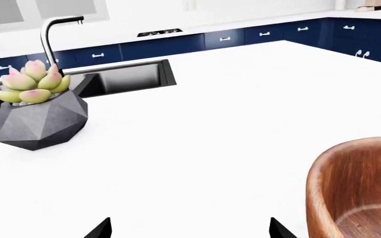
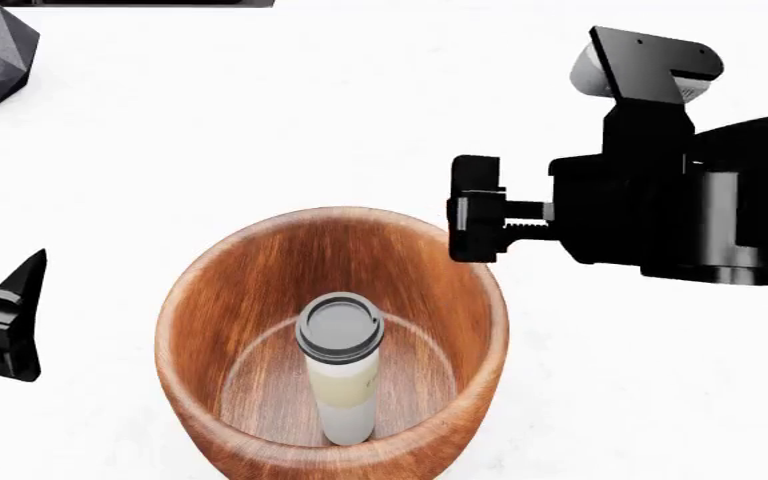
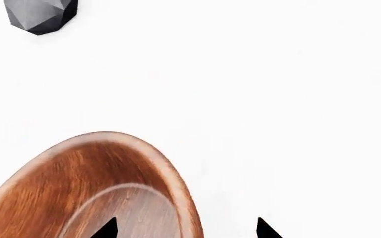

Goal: Place the cup inside the bowl on the dining table and move the bowl to any counter.

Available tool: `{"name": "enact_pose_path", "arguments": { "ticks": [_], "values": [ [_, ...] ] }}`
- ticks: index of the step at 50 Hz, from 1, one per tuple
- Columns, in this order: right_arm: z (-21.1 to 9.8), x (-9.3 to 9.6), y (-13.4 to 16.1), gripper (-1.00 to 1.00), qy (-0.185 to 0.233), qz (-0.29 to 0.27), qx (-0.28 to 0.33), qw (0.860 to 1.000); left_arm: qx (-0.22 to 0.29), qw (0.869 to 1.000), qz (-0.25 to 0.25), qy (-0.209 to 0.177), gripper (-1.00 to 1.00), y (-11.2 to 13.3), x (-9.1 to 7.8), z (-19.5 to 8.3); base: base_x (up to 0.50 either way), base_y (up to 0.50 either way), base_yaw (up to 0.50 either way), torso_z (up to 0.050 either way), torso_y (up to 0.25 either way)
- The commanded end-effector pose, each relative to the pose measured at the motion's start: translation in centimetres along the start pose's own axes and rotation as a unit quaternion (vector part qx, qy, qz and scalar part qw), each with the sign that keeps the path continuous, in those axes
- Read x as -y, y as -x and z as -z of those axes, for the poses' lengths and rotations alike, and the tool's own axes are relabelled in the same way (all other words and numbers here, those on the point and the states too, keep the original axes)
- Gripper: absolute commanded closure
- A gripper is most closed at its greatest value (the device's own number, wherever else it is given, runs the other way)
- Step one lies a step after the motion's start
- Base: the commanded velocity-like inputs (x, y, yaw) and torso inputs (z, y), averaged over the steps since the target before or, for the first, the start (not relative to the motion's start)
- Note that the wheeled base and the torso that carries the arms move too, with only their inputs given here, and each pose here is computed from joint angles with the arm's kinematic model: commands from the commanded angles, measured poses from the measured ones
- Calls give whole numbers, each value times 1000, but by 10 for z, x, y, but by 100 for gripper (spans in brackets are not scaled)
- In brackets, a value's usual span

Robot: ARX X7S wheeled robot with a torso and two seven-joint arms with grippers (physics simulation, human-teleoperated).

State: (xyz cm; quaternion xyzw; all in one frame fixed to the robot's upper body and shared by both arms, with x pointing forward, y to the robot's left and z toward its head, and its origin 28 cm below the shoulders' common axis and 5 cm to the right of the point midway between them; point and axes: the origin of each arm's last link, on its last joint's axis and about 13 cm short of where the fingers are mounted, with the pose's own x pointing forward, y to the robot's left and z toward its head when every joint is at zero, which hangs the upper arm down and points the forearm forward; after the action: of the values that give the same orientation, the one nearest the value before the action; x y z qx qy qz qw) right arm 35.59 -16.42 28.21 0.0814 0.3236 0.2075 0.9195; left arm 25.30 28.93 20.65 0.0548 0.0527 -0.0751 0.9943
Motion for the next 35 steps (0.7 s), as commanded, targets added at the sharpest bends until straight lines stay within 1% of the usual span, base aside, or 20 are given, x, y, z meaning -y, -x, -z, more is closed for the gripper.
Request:
{"name": "enact_pose_path", "arguments": {
  "ticks": [1, 5, 8, 16, 19, 20, 22, 27, 31, 35],
  "values": [
    [-12, 4, -29, -100, 2, 5, 7, 1000, 1, 1000, -8, -10, -100, -2, -2, 4, 0, 0, 0, 0, 0],
    [-10, 4, -36, -100, 1, -5, 1, 1000, 1, 1000, -10, -9, -100, -2, -3, 4, 0, 0, 0, 0, 0],
    [-6, 2, -39, -100, 9, -26, -17, 999, 0, 1000, -9, -8, -100, -3, 0, 4, 0, 0, 0, 0, 0],
    [12, -1, -38, -100, 5, -33, -32, 999, 0, 1000, -9, -6, -100, -2, -3, 6, 0, 0, 0, 0, 0],
    [17, -3, -34, -100, 1, -31, -30, 999, 0, 1000, -9, -6, -100, -1, -4, 7, 0, 0, 0, 0, 0],
    [20, -3, -33, -100, -1, -30, -33, 999, 1, 1000, -9, -5, -100, 1, -7, 6, 0, 0, 0, 0, 0],
    [23, -1, -32, -100, -9, -26, -32, 999, 1, 1000, -7, -5, -100, 2, -8, 6, 0, 0, 0, 0, 0],
    [29, 2, -32, -100, -16, -16, -33, 999, 1, 1000, -5, -5, -100, -1, -3, 6, 0, 0, 0, 0, 0],
    [34, 4, -31, -100, -20, -10, -36, 999, 0, 1000, -5, -5, -100, -1, -3, 7, 0, 0, 0, 0, 0],
    [37, 3, -30, -100, -17, -7, -40, 999, 0, 1000, -5, -5, -100, -2, 0, 7, 0, 0, 0, 0, 0]
  ]
}}
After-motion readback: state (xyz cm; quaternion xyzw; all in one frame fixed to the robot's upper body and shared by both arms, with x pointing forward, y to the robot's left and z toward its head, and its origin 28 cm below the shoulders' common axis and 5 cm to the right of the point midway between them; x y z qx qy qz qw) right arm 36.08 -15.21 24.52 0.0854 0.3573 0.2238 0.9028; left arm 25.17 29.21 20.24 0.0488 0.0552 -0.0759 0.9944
